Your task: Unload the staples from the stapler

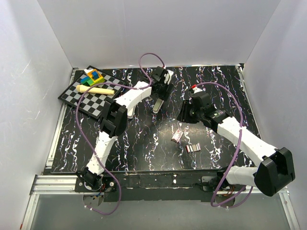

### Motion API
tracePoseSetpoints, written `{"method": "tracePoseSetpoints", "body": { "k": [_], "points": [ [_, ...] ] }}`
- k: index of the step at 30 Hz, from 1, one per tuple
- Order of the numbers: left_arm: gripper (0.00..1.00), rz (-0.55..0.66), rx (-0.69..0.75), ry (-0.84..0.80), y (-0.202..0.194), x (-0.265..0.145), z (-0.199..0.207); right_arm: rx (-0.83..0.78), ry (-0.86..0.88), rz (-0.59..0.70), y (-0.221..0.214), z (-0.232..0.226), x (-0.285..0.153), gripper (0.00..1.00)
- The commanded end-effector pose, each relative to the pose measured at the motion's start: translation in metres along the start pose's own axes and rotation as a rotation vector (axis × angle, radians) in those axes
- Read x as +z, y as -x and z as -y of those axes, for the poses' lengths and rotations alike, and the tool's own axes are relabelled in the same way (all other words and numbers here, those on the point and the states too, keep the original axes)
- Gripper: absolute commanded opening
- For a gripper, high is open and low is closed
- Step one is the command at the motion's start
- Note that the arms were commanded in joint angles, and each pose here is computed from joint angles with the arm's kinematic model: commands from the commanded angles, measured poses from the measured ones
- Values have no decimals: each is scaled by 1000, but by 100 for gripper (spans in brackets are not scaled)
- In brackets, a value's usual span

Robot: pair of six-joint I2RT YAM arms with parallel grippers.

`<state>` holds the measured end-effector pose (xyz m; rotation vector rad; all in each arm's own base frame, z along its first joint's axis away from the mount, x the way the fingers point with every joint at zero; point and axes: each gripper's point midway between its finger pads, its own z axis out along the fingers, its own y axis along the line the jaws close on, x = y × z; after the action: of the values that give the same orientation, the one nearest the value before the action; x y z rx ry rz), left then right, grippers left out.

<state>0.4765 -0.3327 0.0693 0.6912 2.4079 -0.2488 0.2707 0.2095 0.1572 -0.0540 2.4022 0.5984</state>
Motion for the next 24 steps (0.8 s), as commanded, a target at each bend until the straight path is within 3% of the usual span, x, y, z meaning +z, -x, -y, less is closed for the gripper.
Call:
{"method": "tracePoseSetpoints", "body": {
  "k": [1,9,18,24],
  "points": [
    [61,18,19,38,9,-3,-3,0,43,37,9,-11,-2,43],
    [55,12,22,41,7,0,-3,0,47,38,8,-12,-2,43],
    [38,-7,28,40,0,4,-2,0,47,32,7,-13,1,42],
    [17,7,29,40,5,-1,-2,-4,50,34,9,-15,-2,41]
  ]
}}
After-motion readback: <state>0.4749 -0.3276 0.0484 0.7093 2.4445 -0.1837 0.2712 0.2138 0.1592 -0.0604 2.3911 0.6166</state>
